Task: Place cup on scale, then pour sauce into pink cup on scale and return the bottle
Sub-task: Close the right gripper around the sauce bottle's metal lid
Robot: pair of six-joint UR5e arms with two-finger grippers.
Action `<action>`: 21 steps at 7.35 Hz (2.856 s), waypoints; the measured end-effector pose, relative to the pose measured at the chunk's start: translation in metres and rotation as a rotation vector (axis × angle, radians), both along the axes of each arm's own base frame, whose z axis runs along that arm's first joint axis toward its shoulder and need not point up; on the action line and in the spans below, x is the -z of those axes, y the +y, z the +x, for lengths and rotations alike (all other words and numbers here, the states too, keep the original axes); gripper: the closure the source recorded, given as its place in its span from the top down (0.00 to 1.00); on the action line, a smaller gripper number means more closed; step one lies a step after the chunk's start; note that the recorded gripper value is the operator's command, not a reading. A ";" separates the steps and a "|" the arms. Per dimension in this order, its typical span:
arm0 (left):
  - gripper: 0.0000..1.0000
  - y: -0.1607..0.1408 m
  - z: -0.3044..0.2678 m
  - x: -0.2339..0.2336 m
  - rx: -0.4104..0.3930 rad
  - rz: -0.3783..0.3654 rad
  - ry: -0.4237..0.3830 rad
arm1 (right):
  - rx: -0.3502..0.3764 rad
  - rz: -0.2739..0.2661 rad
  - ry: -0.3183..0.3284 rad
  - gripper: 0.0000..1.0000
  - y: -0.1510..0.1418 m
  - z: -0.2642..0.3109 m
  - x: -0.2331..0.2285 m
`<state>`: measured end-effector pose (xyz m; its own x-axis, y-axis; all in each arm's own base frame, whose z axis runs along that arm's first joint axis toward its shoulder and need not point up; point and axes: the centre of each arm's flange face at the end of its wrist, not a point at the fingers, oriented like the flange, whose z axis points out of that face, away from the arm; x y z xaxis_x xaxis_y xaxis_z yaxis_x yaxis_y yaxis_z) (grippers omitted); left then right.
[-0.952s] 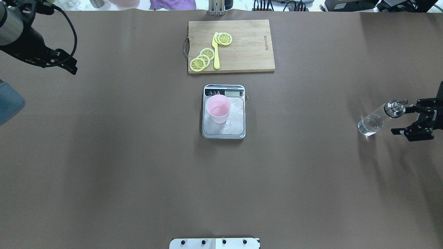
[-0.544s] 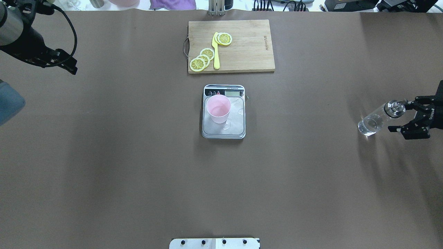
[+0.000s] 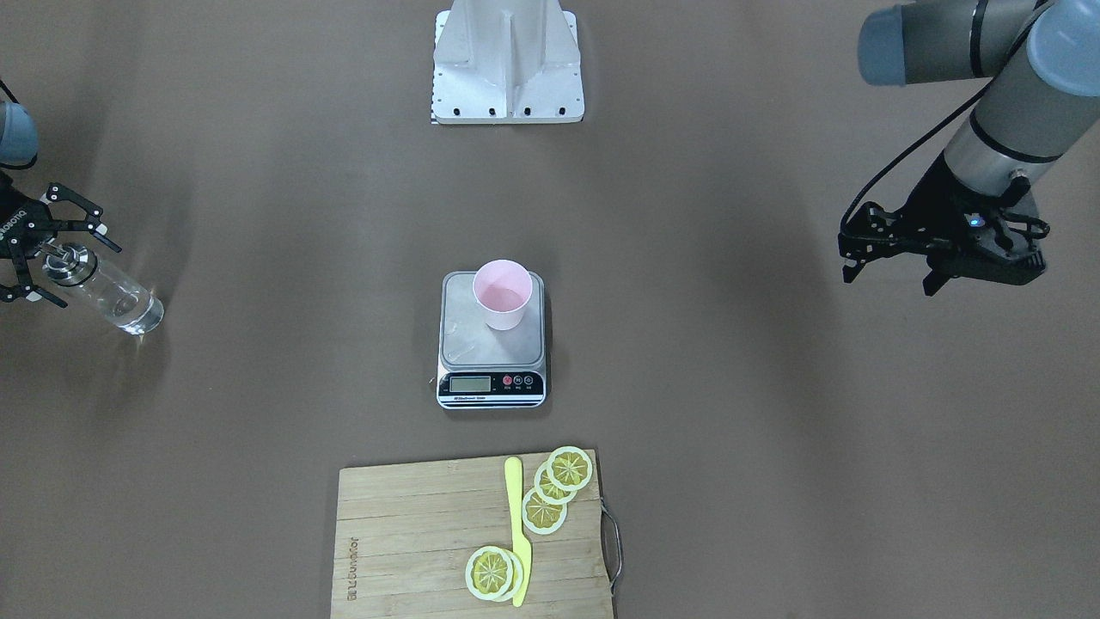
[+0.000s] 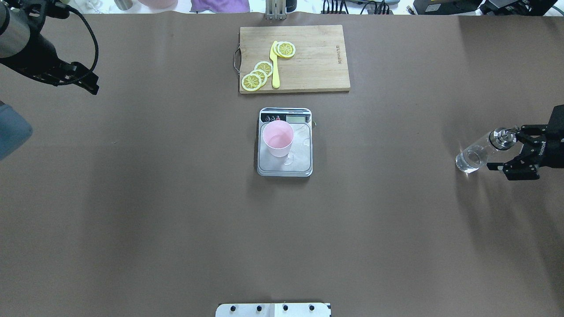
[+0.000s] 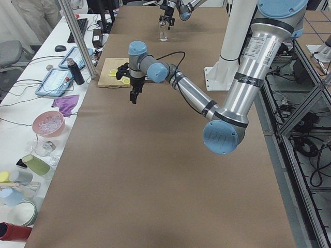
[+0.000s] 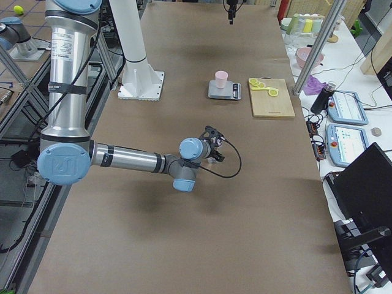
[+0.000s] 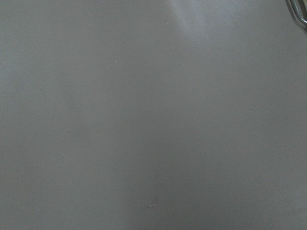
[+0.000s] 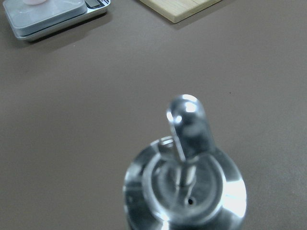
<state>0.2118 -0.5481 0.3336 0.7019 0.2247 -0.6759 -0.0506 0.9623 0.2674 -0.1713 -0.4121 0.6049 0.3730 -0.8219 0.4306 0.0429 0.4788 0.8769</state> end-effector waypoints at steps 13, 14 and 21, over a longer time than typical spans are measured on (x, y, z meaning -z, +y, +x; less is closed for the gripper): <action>0.95 0.000 0.000 0.000 0.004 -0.002 0.000 | -0.011 0.024 -0.058 1.00 -0.006 -0.013 -0.013; 0.95 0.000 0.000 0.000 0.004 -0.003 0.000 | -0.009 0.022 -0.056 1.00 -0.008 -0.016 -0.014; 0.95 0.000 0.000 0.001 0.003 -0.001 0.001 | -0.007 0.023 -0.057 0.84 -0.014 -0.021 -0.014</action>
<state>0.2120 -0.5478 0.3327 0.7022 0.2219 -0.6765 -0.0473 0.9626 0.2666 -0.1926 -0.4264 0.6193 0.3539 -0.8294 0.4324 -0.0103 0.4588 0.8885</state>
